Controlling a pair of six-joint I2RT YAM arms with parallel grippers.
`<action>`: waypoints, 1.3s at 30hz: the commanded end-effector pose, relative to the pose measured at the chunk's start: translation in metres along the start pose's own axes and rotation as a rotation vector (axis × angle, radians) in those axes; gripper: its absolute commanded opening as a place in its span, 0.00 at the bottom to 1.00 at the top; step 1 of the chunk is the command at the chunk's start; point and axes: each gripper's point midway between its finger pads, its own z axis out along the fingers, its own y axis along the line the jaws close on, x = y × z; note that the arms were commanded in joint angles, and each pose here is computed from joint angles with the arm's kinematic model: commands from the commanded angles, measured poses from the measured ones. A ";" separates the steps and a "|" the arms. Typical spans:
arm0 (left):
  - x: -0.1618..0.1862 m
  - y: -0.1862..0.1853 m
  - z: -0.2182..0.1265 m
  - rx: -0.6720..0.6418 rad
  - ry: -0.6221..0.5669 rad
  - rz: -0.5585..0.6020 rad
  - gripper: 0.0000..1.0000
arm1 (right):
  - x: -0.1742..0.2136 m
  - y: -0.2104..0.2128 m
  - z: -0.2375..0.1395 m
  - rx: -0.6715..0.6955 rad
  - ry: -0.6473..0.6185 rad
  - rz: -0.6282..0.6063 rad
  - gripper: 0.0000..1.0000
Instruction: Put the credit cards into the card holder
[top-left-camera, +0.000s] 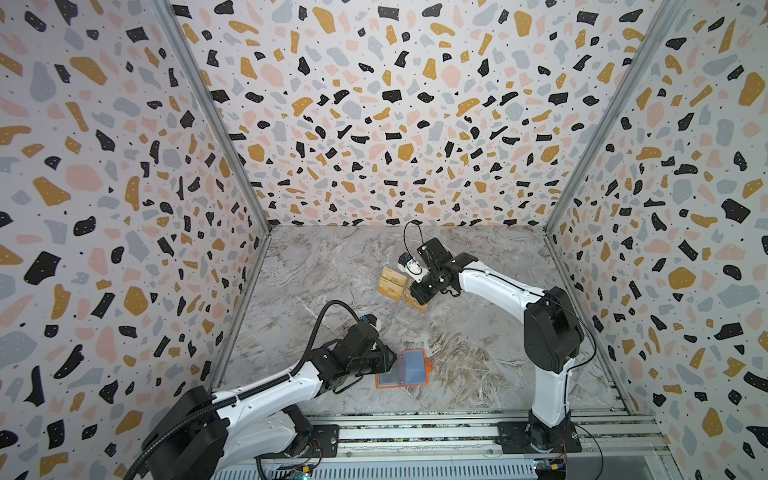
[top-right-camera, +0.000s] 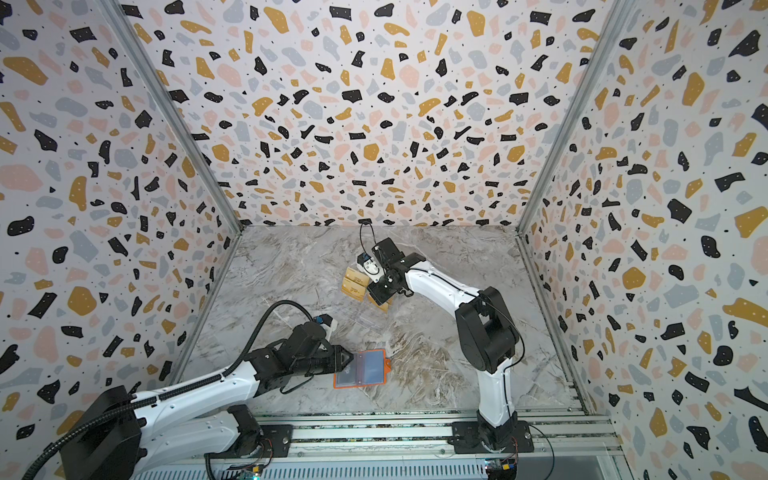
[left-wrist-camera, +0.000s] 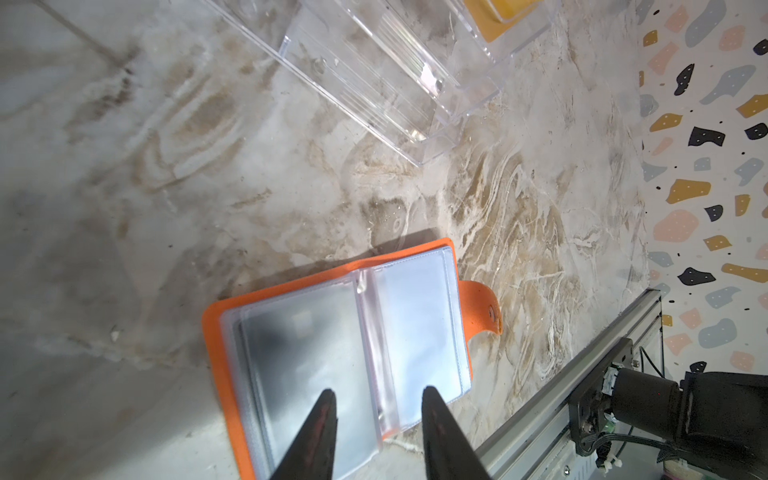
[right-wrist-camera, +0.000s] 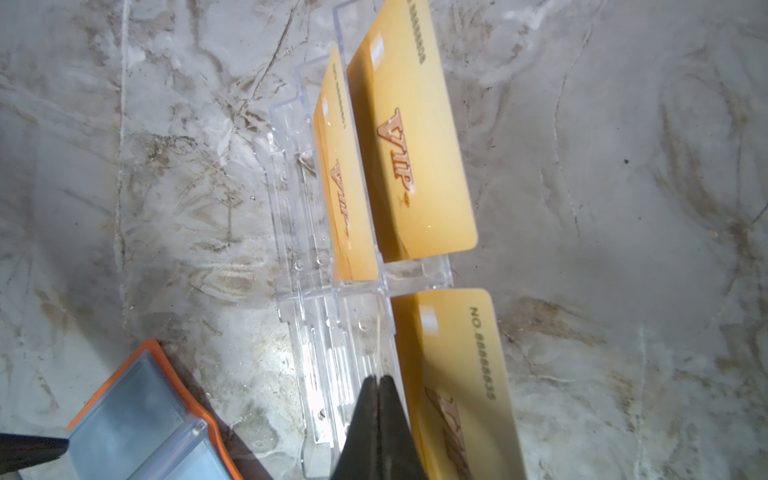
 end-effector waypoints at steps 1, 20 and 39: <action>-0.009 -0.004 -0.003 -0.004 -0.023 -0.002 0.37 | -0.014 0.006 -0.019 -0.003 -0.033 -0.039 0.03; -0.035 0.007 -0.026 -0.105 -0.160 -0.082 0.35 | -0.030 0.066 -0.107 -0.265 -0.326 0.135 0.00; -0.013 0.011 0.006 -0.138 -0.054 -0.015 0.26 | 0.107 0.132 -0.046 -0.665 -0.273 0.749 0.00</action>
